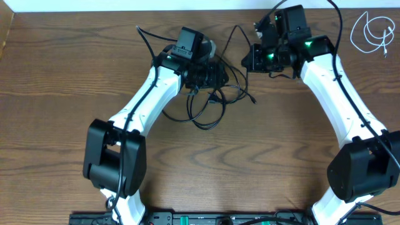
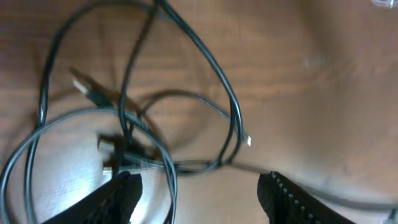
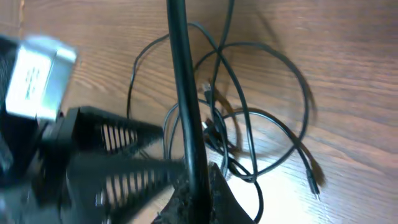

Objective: Untangle cables

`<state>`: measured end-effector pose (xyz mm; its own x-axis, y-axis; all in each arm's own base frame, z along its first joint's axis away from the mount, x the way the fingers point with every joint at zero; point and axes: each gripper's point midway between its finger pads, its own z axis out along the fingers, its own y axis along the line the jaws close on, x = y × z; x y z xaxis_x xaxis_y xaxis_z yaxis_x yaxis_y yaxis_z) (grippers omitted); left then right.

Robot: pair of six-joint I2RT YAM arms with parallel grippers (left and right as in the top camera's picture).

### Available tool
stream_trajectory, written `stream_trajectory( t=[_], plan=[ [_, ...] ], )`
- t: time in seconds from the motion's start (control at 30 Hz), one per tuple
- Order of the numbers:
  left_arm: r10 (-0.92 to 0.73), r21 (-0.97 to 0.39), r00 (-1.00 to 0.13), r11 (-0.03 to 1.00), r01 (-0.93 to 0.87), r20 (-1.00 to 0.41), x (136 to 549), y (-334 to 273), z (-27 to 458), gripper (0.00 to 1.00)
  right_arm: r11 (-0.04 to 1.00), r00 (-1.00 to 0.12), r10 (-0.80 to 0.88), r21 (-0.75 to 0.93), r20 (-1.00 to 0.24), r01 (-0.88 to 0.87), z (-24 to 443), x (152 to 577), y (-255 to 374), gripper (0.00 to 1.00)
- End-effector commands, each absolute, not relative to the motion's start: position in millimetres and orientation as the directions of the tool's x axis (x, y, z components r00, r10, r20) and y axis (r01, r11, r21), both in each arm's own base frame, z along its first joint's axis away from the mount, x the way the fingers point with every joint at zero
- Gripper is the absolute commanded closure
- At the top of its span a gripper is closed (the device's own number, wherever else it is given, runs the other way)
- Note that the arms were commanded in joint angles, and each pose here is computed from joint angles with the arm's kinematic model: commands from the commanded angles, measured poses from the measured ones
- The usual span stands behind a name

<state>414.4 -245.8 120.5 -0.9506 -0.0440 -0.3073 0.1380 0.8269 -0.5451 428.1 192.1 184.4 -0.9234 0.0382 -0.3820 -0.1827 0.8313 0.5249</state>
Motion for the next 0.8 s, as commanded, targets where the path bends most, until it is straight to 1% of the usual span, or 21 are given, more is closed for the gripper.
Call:
stream_trajectory(
  t=[0.0,0.17,0.4,0.5,0.57,0.6,0.63,0.67,0.7,0.77],
  plan=[
    [-0.176,-0.565,-0.949,0.825,0.003,-0.262,428,-245,109,0.34,0.837,-0.922,0.028,0.513,-0.387,-0.190,184,429,189,0.99],
    [-0.261,-0.612,-0.931,0.789,-0.053,-0.256,446,-264,96,0.33,0.837,-0.922,0.029,0.514,-0.385,-0.188,184,429,188,0.99],
    [-0.337,-0.639,-0.917,0.758,-0.130,-0.214,455,-290,67,0.33,0.837,-0.923,0.029,0.514,-0.385,-0.188,184,429,188,0.99],
    [-0.359,-0.650,-0.908,0.747,-0.140,-0.217,459,-301,58,0.33,0.837,-0.923,0.029,0.514,-0.385,-0.188,184,429,188,0.99],
    [-0.351,-0.662,-0.908,0.740,-0.119,-0.229,460,-311,54,0.36,0.838,-0.923,0.029,0.513,-0.385,-0.187,183,429,188,0.99],
    [-0.346,-0.665,-0.909,0.739,-0.111,-0.233,460,-315,53,0.41,0.838,-0.923,0.030,0.513,-0.385,-0.187,183,429,188,0.99],
    [-0.342,-0.665,-0.910,0.740,-0.106,-0.234,459,-317,52,0.52,0.838,-0.922,0.030,0.512,-0.385,-0.186,183,429,188,0.99],
    [-0.339,-0.662,-0.911,0.742,-0.107,-0.234,457,-318,50,0.68,0.842,-0.922,0.032,0.507,-0.386,-0.183,183,429,187,0.99],
    [-0.334,-0.658,-0.913,0.746,-0.105,-0.233,456,-318,49,0.92,0.847,-0.921,0.035,0.500,-0.388,-0.179,182,430,185,0.99],
    [-0.327,-0.649,-0.917,0.753,-0.107,-0.228,454,-316,49,0.92,0.861,-0.920,0.044,0.482,-0.389,-0.163,180,432,179,0.99]
  ],
)
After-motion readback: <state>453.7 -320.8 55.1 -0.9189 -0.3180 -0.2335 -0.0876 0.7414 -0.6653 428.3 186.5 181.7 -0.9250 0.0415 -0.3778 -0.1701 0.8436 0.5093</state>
